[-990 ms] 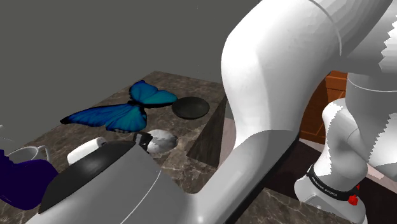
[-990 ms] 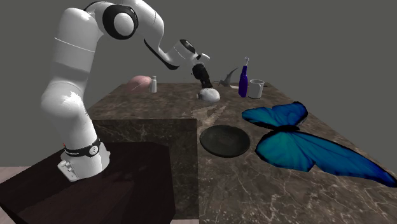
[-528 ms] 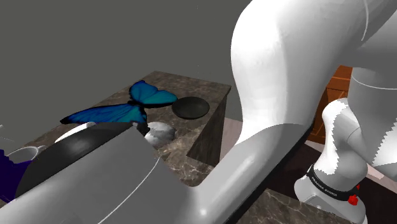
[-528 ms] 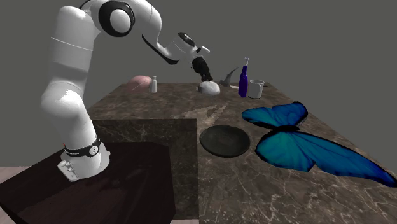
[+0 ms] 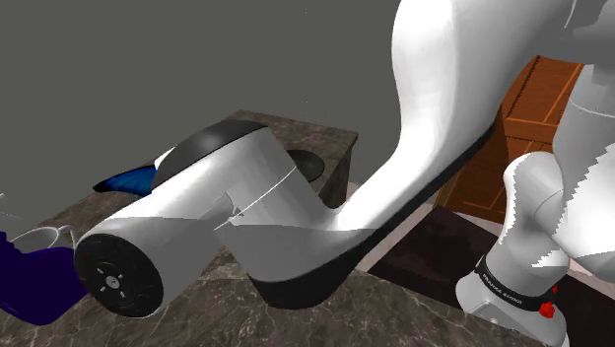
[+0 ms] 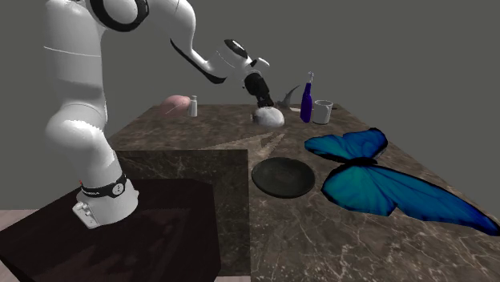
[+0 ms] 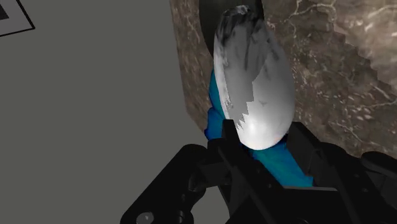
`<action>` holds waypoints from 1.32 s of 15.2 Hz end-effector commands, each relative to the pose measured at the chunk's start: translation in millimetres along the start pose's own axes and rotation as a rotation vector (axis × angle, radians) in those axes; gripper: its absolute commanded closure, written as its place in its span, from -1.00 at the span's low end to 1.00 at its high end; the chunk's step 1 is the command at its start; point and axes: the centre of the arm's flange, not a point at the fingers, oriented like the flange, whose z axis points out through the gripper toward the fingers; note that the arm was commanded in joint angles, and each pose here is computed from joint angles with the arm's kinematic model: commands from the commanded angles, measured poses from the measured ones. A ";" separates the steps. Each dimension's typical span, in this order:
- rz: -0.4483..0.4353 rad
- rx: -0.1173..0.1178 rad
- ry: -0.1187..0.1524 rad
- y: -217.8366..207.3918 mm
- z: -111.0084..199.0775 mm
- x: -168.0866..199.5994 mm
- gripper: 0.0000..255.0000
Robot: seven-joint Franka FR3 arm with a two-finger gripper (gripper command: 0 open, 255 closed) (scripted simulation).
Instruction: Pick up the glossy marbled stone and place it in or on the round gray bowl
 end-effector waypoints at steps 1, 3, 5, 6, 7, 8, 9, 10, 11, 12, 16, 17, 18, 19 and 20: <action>0.000 0.001 0.001 15.6 21.3 -5.7 1.00; 0.000 0.001 0.001 29.9 43.0 -10.1 1.00; 0.000 0.001 0.001 44.2 64.8 -14.5 1.00; 0.000 0.001 0.001 51.3 75.6 -16.7 1.00; 0.000 0.001 0.001 58.5 86.5 -18.9 1.00; 0.000 0.001 0.001 65.6 97.4 -21.2 1.00; 0.000 0.001 0.001 72.8 108.3 -23.4 1.00; 0.000 0.001 0.001 79.9 119.1 -25.6 1.00; 0.000 0.001 0.001 87.1 130.0 -27.8 1.00; 0.000 0.001 0.001 94.2 140.9 -30.0 1.00; 0.000 0.001 0.001 98.3 165.6 -36.8 1.00; 0.000 0.001 0.001 93.8 167.9 -38.2 1.00; 0.000 0.001 0.001 89.3 170.3 -39.6 1.00; 0.000 0.001 0.001 84.7 172.6 -40.9 1.00; 0.000 0.001 0.001 80.2 175.0 -42.3 1.00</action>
